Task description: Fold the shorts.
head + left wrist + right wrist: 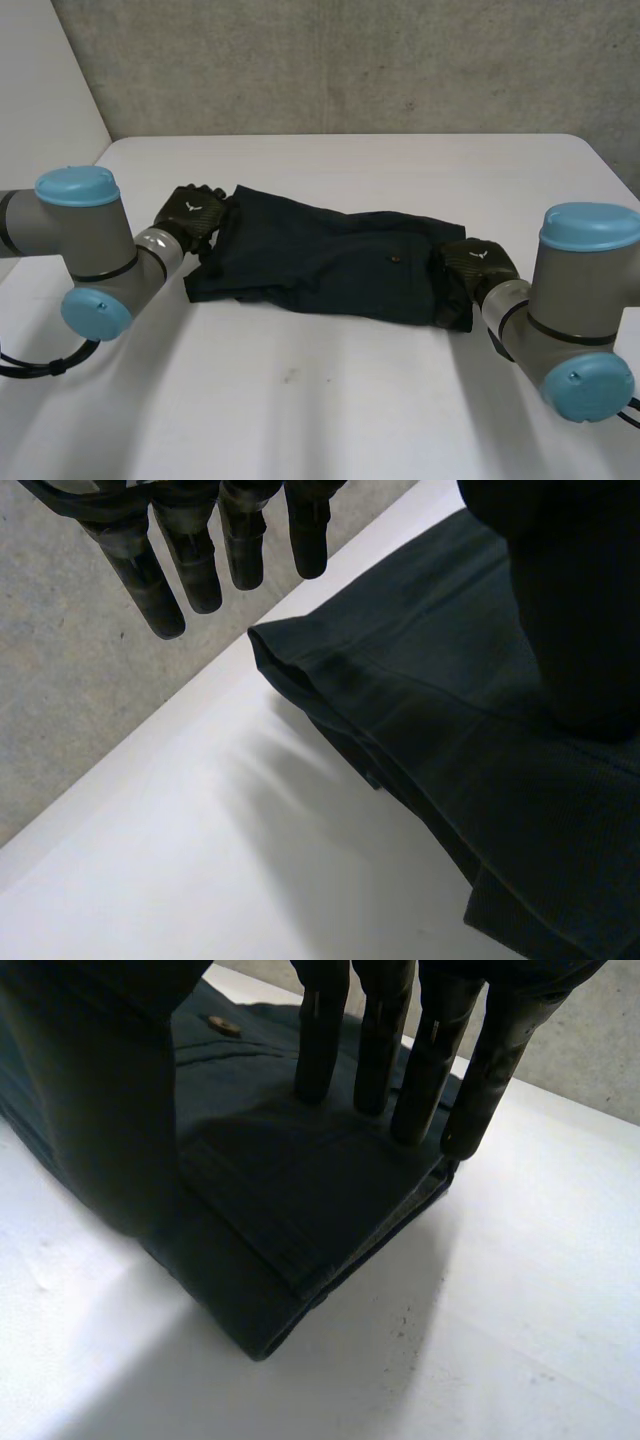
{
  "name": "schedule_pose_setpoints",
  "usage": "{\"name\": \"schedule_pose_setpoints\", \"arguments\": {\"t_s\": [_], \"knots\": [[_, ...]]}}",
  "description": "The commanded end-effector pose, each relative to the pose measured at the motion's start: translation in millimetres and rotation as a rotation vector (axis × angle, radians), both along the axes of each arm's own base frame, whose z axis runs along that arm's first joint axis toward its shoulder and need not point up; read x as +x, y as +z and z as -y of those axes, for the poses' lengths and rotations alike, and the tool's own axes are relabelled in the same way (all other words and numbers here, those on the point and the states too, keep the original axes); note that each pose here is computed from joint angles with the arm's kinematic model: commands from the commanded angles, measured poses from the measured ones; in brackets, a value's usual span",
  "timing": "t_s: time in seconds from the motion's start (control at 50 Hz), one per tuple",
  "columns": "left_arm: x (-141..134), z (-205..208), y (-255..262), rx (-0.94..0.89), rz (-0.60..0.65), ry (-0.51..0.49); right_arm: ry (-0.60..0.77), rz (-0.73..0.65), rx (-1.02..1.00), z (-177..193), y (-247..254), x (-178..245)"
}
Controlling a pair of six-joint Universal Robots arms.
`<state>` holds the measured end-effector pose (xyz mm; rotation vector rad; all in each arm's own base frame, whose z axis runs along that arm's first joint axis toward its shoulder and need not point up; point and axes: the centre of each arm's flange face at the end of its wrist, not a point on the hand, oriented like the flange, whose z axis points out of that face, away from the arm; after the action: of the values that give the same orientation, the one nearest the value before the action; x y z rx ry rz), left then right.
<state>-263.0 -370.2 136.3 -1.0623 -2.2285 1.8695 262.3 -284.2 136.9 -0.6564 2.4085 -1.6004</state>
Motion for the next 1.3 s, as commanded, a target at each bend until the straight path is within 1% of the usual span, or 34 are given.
{"name": "schedule_pose_setpoints", "arguments": {"t_s": [0.02,0.1,0.26,0.34,0.36,0.4,0.42,0.48,0.5,0.56,0.58,0.64,0.66,0.72,0.74,0.8,0.82,0.88,0.9,0.98,1.0,1.04,1.12,1.18,1.2,1.22,1.26,1.28,1.3], "knots": [[-2,-9,-2,0.023,0.005,-0.01,-0.002,-0.003,-0.012,8,-13,2],[0,-13,6,0.014,0.003,-0.008,-0.001,-0.01,-0.011,8,-15,2],[3,-22,52,-0.069,-0.038,-0.005,0.002,-0.067,-0.043,14,-7,-7],[8,-32,75,-0.1,-0.049,-0.003,0.007,-0.166,-0.092,18,10,-22],[10,-37,83,-0.109,-0.053,-0.006,0.015,-0.226,-0.105,19,15,-29],[11,-42,89,-0.113,-0.057,-0.012,0.019,-0.295,-0.112,21,19,-39],[12,-44,90,-0.113,-0.058,-0.015,0.022,-0.37,-0.118,25,22,-50],[18,-52,93,-0.101,-0.06,-0.021,0.037,-0.473,-0.123,30,24,-61],[20,-56,93,-0.095,-0.062,-0.025,0.054,-0.53,-0.133,33,26,-66],[21,-62,91,-0.082,-0.064,-0.03,0.07,-0.594,-0.18,40,34,-68],[21,-64,90,-0.074,-0.068,-0.034,0.089,-0.623,-0.223,42,42,-63],[21,-66,89,-0.066,-0.076,-0.033,0.133,-0.643,-0.301,40,57,-48],[20,-66,90,-0.065,-0.084,-0.034,0.184,-0.642,-0.366,35,68,-28],[18,-66,91,-0.063,-0.101,-0.035,0.274,-0.622,-0.461,21,81,6],[17,-65,93,-0.064,-0.115,-0.034,0.344,-0.605,-0.515,11,84,29],[16,-64,97,-0.068,-0.142,-0.032,0.48,-0.572,-0.583,-8,80,63],[14,-62,100,-0.074,-0.161,-0.032,0.59,-0.549,-0.624,-26,73,85],[10,-61,107,-0.082,-0.197,-0.035,0.782,-0.494,-0.689,-58,62,115],[8,-60,110,-0.08,-0.224,-0.036,0.897,-0.454,-0.717,-77,53,128],[2,-58,120,-0.079,-0.294,-0.042,1.056,-0.37,-0.726,-93,34,139],[1,-57,123,-0.082,-0.307,-0.041,1.067,-0.359,-0.725,-94,33,140],[-1,-56,128,-0.089,-0.329,-0.045,1.072,-0.345,-0.725,-95,35,140],[-8,-50,138,-0.106,-0.372,-0.051,1.029,-0.292,-0.69,-89,42,140],[-16,-46,141,-0.108,-0.39,-0.065,0.878,-0.182,-0.601,-67,69,128],[-19,-45,141,-0.108,-0.394,-0.073,0.761,-0.101,-0.557,-55,93,117],[-25,-45,142,-0.11,-0.399,-0.087,0.703,-0.056,-0.53,-50,102,111],[-33,-46,138,-0.101,-0.4,-0.104,0.59,0.031,-0.477,-38,116,99],[-41,-48,133,-0.087,-0.399,-0.122,0.5,0.11,-0.414,-25,120,89],[-46,-50,129,-0.078,-0.397,-0.133,0.459,0.145,-0.383,-19,121,84]]}}
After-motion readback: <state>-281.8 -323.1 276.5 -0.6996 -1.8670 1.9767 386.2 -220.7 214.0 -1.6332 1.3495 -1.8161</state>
